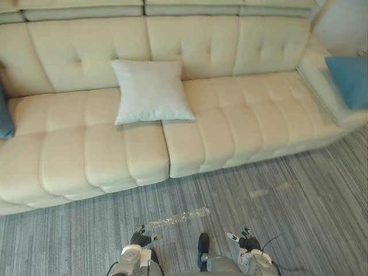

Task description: Pick up cushions and gather them together orderly.

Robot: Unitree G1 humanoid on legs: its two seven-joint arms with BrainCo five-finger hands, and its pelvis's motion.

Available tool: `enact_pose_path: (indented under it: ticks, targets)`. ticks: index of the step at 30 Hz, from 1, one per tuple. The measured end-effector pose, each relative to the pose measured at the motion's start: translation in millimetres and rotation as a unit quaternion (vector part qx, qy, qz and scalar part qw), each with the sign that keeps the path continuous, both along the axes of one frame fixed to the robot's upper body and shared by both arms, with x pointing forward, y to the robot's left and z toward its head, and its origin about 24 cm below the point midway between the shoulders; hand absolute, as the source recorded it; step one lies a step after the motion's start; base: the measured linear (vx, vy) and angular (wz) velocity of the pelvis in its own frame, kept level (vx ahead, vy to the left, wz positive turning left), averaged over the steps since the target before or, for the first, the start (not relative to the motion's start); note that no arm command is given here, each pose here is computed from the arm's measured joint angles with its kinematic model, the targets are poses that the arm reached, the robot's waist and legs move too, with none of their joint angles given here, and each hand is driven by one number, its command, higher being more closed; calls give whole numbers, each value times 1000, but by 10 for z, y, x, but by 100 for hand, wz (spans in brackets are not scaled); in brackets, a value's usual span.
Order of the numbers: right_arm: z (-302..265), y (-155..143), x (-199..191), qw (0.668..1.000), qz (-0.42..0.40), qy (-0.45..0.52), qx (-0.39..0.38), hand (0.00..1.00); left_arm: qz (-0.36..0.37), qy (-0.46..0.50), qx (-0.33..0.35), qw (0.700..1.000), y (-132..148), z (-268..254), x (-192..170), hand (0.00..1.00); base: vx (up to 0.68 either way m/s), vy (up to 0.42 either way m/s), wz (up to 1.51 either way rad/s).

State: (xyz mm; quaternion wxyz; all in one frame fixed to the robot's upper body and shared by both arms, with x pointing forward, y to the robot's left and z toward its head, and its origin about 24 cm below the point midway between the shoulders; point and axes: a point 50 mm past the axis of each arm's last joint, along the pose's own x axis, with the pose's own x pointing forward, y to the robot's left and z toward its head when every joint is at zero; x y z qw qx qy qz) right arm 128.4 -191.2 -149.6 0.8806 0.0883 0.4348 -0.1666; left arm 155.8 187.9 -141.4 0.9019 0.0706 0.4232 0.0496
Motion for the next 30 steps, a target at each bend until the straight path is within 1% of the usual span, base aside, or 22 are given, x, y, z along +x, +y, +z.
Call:
enact_pose_path:
  ticks: [3,5,8,9,12,13,17,19,20,22,24,30]
  targets:
    - [12,-33,31,1000,4,-1,-6,0,2,5,6,1000,49,-10,-53,0,-75,-133,-66]
    - [6,11,34,1000,12,0,-2,0,7,27,8,1000,75,-66,-211,0,-15,-323,-106]
    - [26,-95,56,1000,11,-2,-15,0,-12,40,-6,999,-89,-101,-217,0,13,-379,-135]
    - [21,-150,27,1000,7,3,-20,0,-13,39,-15,999,-160,-103,-200,0,45,-311,-128]
    - [-28,-156,-106,1000,-4,23,-16,0,-16,30,-30,999,-267,-91,-162,0,58,-278,-127]
    - [-23,-220,-117,999,-10,25,-22,0,-17,17,-38,999,-328,-68,-120,0,124,-148,-144]
    - [-52,-302,-288,998,-52,40,-20,0,-33,-2,-44,998,-404,-28,-59,0,139,-26,-103]
    - [-39,-340,-279,997,-64,35,-22,0,-40,-8,-47,998,-439,-11,-23,0,118,51,-112]
    - [-41,-334,-280,997,-66,35,-22,0,-39,-12,-45,998,-428,-2,-8,0,248,108,-135]
    - [-49,-215,-240,998,-62,28,-8,0,-41,-8,-39,998,-379,-4,2,0,352,96,-92]
    - [-65,-160,-268,997,-64,31,-1,0,-42,-10,-42,998,-400,4,23,0,333,85,-45]
    - [-30,-122,-161,999,-53,12,2,0,-55,24,-31,998,-364,-67,-105,0,372,63,-40]
